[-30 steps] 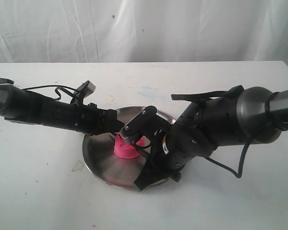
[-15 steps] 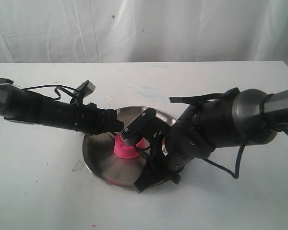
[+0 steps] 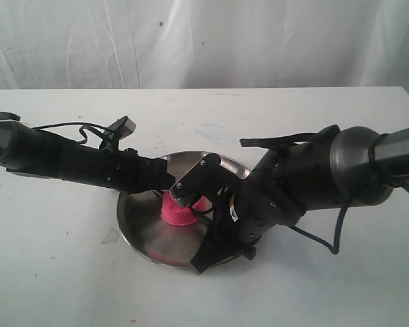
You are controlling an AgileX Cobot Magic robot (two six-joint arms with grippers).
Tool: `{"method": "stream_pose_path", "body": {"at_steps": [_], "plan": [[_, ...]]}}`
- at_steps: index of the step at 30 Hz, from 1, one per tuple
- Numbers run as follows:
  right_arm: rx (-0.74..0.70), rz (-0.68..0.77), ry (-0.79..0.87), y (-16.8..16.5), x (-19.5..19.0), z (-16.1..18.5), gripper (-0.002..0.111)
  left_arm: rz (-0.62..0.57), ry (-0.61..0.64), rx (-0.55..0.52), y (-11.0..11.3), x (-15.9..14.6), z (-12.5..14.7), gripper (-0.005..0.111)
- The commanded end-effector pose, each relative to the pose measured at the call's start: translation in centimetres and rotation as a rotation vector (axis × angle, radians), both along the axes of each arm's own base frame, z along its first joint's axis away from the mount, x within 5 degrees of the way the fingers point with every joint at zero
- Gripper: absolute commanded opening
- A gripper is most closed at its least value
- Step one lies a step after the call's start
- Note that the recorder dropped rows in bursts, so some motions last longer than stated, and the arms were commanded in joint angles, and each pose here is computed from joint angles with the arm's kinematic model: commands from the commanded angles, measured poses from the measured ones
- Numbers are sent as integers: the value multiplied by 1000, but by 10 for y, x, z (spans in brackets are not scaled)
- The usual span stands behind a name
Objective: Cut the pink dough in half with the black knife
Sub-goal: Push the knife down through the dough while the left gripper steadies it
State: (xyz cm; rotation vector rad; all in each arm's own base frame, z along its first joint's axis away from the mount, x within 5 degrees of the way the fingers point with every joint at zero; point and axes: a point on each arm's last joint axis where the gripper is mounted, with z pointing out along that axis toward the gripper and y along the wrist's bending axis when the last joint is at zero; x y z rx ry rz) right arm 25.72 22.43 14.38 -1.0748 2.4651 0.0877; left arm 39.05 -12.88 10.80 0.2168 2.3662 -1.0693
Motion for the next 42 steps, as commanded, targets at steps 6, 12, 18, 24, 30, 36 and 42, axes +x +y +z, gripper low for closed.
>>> {"method": "stream_pose_path", "body": {"at_steps": [6, 12, 18, 24, 30, 36, 42], "plan": [[16, -11, -5, 0, 1, 1, 0, -5, 32, 49, 3, -6, -12, 0], [34, -11, -24, 0, 1, 9, 0, -1, 30, 56, 3, -5, -13, 0], [35, -11, -25, 0, 0, 10, 0, -1, 30, 56, 3, -5, -13, 0], [35, -10, -24, 0, 1, 9, 0, -1, 30, 56, 3, -5, -13, 0], [26, -9, -11, 1, 2, 0, 0, -1, 30, 56, 3, -5, -13, 0], [24, -8, -8, 2, 2, -3, 0, -21, 29, 23, 0, -6, -10, 0], [13, -9, 1, 1, 2, -5, 0, -34, -6, 10, -1, 0, 1, 0]]}}
